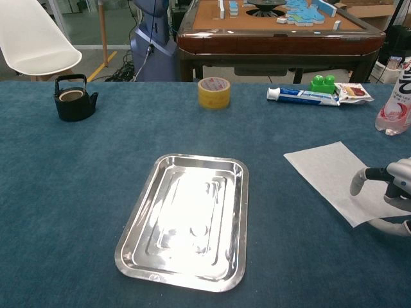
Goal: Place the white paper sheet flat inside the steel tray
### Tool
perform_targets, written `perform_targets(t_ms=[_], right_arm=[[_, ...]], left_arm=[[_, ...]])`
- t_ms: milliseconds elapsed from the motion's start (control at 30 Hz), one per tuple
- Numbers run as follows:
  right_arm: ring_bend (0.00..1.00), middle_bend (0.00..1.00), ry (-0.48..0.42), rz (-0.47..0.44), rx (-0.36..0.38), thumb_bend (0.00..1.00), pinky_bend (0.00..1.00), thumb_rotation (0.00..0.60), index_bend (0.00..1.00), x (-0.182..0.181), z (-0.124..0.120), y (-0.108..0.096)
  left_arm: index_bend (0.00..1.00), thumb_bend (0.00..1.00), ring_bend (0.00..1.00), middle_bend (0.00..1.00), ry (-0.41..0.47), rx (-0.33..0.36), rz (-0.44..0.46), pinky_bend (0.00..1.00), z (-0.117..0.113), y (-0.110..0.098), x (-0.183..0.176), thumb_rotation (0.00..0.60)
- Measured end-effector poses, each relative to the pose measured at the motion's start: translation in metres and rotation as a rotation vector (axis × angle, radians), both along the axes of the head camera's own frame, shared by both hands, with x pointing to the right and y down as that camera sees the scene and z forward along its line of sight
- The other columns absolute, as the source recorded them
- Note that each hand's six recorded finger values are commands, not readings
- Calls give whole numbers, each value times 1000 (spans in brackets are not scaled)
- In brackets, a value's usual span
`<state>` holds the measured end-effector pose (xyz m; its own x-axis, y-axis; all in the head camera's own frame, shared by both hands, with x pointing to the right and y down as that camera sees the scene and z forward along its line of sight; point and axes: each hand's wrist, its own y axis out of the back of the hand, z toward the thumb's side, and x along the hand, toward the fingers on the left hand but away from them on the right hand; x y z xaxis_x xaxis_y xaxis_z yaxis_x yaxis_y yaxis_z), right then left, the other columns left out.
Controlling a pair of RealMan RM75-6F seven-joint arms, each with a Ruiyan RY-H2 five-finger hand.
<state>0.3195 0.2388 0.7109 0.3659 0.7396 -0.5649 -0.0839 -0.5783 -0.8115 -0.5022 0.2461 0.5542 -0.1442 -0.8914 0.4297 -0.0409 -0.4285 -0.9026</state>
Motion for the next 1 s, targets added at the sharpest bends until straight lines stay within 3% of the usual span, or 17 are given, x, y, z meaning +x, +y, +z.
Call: perform_targets(t_ms=[700,1000], right_arm=[[1000,1000,-49,12,11,570,1000,600,521,-11,-5,-5],[1000,1000,-86,108,69,622,1000,600,543,-24,-16,-21]], left_arm=[[254,240,351,365,-2,12,-2,558,-4,-1,-1,600],[254,240,351,365,-8,17,-3,558,-6,-1,-2,600]])
